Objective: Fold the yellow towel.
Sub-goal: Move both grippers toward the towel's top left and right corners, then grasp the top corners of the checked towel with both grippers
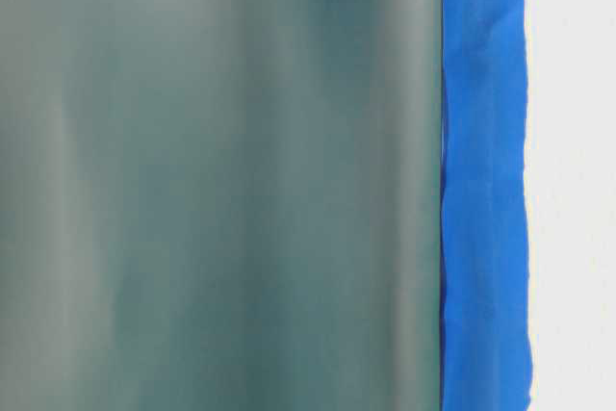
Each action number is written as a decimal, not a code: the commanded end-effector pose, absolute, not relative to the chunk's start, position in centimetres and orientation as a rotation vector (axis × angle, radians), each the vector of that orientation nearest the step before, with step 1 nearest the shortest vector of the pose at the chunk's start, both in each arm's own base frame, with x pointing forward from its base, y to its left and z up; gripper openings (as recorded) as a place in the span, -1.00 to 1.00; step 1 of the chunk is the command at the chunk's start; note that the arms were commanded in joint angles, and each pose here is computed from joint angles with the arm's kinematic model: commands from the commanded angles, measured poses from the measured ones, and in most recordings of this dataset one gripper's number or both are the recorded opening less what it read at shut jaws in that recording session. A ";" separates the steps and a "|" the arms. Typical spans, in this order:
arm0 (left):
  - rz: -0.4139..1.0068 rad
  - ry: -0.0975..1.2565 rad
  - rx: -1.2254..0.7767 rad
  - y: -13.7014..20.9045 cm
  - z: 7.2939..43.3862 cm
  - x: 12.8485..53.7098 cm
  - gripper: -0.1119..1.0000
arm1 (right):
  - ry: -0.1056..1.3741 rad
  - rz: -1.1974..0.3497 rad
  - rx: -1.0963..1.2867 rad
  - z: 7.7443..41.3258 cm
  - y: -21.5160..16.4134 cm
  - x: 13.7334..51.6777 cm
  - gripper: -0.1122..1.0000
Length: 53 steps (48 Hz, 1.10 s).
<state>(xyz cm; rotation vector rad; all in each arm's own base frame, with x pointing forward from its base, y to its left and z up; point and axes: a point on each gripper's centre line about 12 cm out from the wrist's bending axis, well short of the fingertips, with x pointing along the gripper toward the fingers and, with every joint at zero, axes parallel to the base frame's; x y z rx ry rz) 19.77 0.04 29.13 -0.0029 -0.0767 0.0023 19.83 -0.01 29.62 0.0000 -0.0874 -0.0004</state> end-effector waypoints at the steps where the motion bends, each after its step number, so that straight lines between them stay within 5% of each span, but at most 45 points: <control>1: 0.025 -0.068 -0.032 0.4 29.5 20.1 -0.80 | -0.100 -0.020 0.016 30.3 -0.4 20.1 -0.80; 27: 0.230 0.220 -0.050 5.3 22.7 23.5 -0.78 | 0.256 -0.379 0.198 23.8 -8.2 22.5 -0.78; 31: 0.249 0.258 -0.056 5.9 21.4 24.0 -0.53 | 0.316 -0.401 0.217 22.4 -8.9 23.3 -0.64; 42: 0.325 0.357 -0.083 8.1 17.6 24.9 0.66 | 0.470 -0.461 0.263 17.9 -10.9 24.9 0.52; 53: 0.382 0.443 -0.107 9.9 13.5 25.5 0.56 | 0.565 -0.522 0.311 13.6 -12.2 25.4 0.34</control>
